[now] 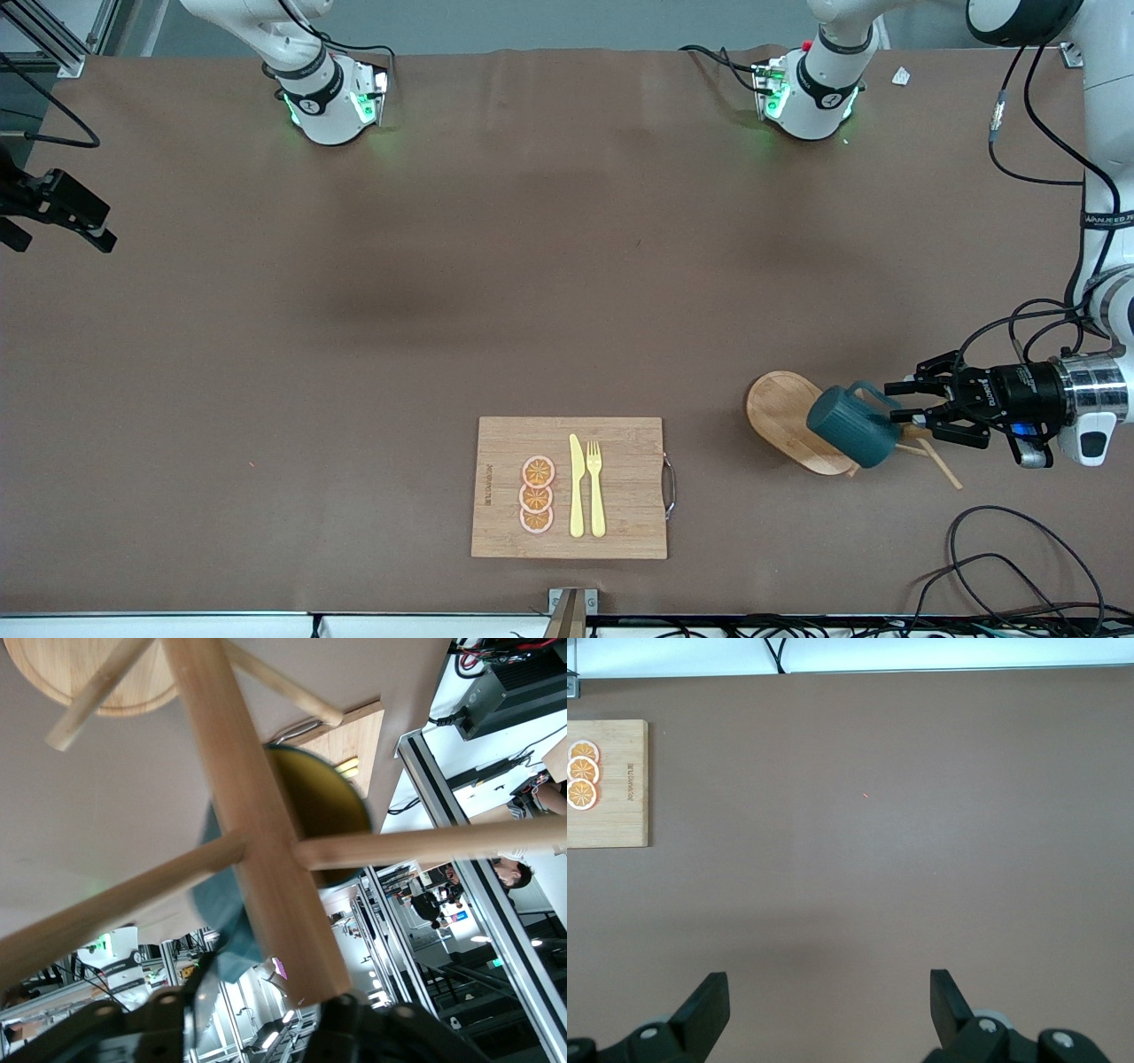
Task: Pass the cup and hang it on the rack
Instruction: 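Open the left gripper and pull it back from the mug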
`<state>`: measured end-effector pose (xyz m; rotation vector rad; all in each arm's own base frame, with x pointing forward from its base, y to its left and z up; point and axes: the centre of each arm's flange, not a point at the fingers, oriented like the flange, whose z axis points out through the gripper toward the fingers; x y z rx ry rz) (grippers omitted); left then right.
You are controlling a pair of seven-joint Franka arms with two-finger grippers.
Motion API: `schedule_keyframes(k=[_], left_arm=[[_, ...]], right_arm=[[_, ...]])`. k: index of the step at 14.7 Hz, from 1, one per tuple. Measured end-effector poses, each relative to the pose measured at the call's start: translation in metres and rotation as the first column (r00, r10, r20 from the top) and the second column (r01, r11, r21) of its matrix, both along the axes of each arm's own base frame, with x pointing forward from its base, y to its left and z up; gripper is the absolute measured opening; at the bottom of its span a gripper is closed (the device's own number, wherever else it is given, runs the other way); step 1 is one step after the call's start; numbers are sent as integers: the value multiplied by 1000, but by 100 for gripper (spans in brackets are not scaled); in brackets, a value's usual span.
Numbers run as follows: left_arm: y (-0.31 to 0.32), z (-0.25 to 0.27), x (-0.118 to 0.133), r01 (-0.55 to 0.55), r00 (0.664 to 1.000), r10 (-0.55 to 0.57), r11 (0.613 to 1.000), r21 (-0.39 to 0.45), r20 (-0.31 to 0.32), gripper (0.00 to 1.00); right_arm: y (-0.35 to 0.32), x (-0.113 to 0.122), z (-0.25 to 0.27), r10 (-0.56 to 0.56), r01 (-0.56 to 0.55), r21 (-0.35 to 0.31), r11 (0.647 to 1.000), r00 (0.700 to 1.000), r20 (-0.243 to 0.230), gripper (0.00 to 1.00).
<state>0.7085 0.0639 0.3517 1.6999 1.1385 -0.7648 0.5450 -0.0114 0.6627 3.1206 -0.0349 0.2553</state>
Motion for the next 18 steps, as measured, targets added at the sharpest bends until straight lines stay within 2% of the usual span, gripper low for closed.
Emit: schedule_keyframes(k=[4,5,7,9,14,18], left_arm=[[-4,12,3,-8,1000,8,1000,-5,-5,94],[-5,19,3,-8,1000,8,1000,-4,0,94],[-10,45,3,-4,1000,4,1000,3,29,100],[-16,81,-2,10,997,-12,999,34,72,100],[-62,150,-21,110,979,-143,970,216,148,100],[-100,193,-40,188,939,-284,898,399,195,100]], right_arm=[[0,0,0,0,0,0,1000,1000,0,100],[0,0,0,0,0,-1,1000,1000,0,100],[0,0,0,0,0,-1,1000,1000,-1,100],[0,0,0,0,0,-1,1000,1000,-1,100],[0,0,0,0,0,-2,1000,1000,-1,100],[-2,1,1,0,1,-25,1000,1000,8,100]])
